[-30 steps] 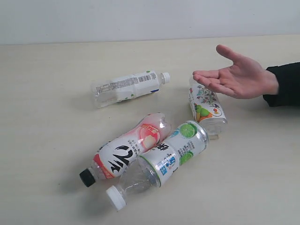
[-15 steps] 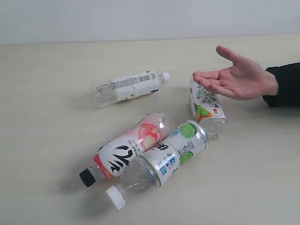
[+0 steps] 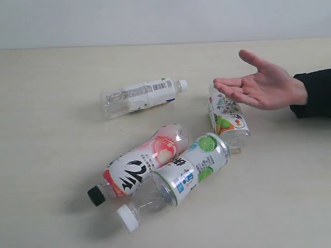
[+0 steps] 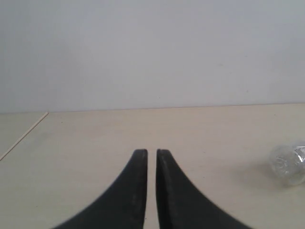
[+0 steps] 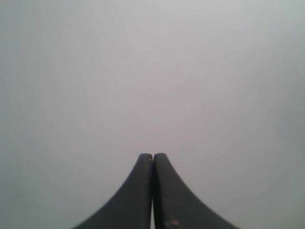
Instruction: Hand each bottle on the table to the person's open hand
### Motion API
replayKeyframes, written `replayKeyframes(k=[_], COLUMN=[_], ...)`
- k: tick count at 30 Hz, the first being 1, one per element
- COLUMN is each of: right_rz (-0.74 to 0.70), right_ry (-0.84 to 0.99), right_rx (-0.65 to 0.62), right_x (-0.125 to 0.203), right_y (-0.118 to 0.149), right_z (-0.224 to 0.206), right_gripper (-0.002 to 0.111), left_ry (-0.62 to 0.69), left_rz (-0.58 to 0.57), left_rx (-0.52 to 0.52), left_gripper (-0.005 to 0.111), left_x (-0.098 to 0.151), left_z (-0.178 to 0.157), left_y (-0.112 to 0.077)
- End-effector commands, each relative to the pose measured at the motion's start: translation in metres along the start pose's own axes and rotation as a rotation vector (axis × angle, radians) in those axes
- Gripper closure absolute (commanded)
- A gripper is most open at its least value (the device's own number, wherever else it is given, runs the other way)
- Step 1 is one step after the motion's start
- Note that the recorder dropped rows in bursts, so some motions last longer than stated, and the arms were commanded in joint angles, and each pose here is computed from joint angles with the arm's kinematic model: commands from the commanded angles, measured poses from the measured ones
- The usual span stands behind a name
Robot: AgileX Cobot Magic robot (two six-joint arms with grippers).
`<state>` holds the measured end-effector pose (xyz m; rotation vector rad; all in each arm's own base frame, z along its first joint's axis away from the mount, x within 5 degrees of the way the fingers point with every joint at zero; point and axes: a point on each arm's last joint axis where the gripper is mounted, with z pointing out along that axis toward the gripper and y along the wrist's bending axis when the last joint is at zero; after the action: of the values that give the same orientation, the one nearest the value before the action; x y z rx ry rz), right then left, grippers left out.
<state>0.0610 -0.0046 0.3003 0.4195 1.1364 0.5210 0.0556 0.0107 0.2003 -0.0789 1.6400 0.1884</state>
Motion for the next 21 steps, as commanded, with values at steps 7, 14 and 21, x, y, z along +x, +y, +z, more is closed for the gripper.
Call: replayKeyframes(k=[7, 14, 21], right_rz=[-1.151, -1.433, -1.237], right_ry=[0.887, 1.464, 1.385], right_rx=[0.102, -0.609, -1.010], right_x=[-0.036, 0.031, 0.066], right_y=[0.030, 0.058, 0.102], right_z=[0.122, 0.100, 0.088], right_gripper=[0.108, 0.091, 0.061], left_ry=[-0.011, -0.011, -0.011], left_rz=[-0.001, -0.001, -0.001], left_rx=[-0.001, -0.001, -0.001], left_gripper=[0.097, 0.097, 0.097], left_x=[0.000, 0.000, 0.000], left_z=[0.000, 0.000, 0.000], left_y=[0.000, 0.000, 0.000])
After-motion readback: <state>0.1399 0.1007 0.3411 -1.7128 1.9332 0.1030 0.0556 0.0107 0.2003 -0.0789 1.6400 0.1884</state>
